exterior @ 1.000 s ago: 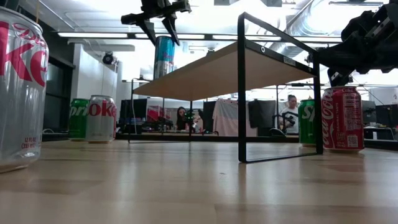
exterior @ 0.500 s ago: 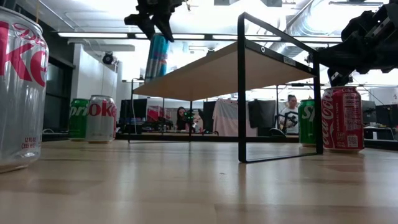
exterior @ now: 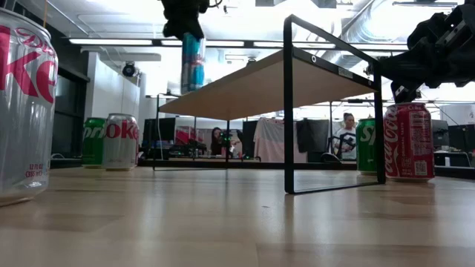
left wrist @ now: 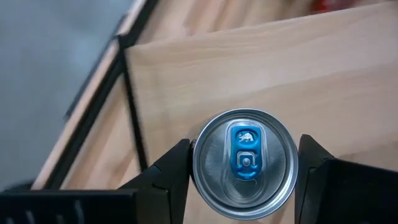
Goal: Place canned beverage on shelf
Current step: Put the top left blue soda can on the shelf
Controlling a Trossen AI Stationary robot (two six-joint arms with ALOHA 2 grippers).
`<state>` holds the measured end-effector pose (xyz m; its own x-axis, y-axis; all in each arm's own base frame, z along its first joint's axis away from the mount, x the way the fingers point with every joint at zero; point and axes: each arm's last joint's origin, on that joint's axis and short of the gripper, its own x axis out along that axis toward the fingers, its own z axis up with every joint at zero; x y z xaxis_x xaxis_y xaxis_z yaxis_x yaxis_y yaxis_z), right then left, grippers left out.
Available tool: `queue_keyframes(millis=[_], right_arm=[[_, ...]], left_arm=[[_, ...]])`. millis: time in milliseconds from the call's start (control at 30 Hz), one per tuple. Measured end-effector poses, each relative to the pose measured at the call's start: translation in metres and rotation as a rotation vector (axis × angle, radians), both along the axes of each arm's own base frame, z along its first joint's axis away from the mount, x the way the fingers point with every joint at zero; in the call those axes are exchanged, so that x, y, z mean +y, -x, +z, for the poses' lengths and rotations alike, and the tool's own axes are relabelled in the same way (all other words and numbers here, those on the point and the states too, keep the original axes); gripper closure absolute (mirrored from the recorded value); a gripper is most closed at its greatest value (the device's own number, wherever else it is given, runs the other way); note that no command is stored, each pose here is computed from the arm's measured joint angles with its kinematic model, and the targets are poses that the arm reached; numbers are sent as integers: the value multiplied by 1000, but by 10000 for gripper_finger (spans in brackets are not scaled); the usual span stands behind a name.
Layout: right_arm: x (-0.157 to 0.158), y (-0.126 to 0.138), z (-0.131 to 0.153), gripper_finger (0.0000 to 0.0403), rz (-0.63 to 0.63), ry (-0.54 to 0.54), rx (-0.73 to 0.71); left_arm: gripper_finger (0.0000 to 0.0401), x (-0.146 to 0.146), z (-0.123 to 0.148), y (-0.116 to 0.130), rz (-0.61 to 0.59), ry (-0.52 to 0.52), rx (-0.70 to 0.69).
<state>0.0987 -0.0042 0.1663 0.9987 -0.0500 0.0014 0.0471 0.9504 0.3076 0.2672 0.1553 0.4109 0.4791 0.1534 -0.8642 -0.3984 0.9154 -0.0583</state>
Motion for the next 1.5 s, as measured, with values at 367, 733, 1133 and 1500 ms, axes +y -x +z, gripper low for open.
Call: queue_keyframes(millis=[367,733,1133,1500], right_arm=[[0,0,0,402,0,0,0],[0,0,0,402,0,0,0],[0,0,0,402,0,0,0],[0,0,0,402,0,0,0]], left_arm=[[274,19,-3,23,-148,63,23],[274,21,-5,26,-267,9,60],[274,30,-4,30,-277,-26,42],[274,37,-16,21,-277,1,85]])
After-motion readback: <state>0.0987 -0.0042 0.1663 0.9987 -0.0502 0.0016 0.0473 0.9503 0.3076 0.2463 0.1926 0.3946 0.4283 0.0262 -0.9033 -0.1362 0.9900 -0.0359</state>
